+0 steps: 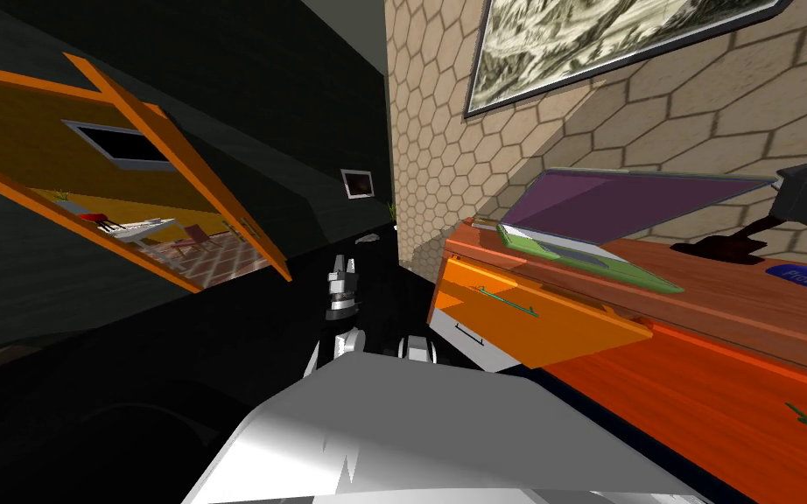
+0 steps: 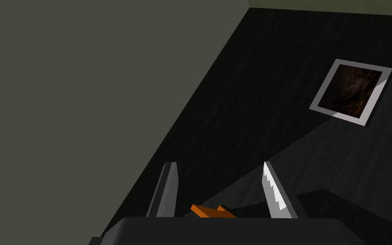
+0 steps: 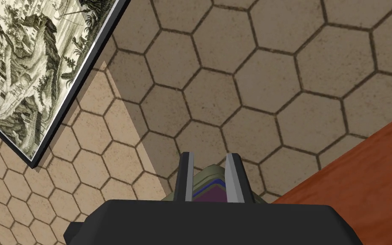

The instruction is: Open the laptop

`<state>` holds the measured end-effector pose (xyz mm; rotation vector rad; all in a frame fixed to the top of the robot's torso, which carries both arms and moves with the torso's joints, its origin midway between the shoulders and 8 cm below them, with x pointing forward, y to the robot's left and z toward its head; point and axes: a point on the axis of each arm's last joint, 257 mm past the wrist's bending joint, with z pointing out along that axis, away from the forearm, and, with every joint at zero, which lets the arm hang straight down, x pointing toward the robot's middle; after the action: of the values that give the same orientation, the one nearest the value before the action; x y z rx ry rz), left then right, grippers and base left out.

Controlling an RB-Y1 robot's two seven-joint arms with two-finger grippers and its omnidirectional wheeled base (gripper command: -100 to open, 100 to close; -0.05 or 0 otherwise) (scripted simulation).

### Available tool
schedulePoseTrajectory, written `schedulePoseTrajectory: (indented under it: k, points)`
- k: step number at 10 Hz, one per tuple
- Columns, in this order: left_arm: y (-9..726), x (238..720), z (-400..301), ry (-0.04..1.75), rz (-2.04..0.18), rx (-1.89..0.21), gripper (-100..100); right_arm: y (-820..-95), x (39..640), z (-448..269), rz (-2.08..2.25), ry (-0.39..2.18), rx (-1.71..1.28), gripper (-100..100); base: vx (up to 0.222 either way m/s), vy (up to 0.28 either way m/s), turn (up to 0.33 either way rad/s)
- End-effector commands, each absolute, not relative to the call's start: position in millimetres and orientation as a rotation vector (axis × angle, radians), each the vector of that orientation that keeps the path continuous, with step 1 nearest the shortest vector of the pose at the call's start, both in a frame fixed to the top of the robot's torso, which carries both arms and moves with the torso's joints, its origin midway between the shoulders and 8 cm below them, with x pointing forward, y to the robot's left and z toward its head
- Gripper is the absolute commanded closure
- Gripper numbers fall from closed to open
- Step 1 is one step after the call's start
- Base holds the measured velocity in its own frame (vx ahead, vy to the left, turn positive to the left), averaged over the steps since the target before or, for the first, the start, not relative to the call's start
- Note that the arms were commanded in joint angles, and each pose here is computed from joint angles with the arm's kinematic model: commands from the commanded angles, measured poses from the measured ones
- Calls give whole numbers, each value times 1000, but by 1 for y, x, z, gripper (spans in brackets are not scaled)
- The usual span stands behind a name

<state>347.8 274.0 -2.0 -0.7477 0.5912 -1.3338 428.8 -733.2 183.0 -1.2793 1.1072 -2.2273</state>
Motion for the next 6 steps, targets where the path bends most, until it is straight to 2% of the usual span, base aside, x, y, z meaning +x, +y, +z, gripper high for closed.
schedulePoseTrajectory:
  k: [1, 6]
  points:
    - [274, 348, -2, 591, -1334, -748, 0, -740, 437, 141, -2032, 1236, -1136, 100, -41, -44, -11]
    - [274, 348, -2, 591, -1334, -748, 0, -734, 440, 141, -1900, 1263, -1020, 100, 1, 0, -35]
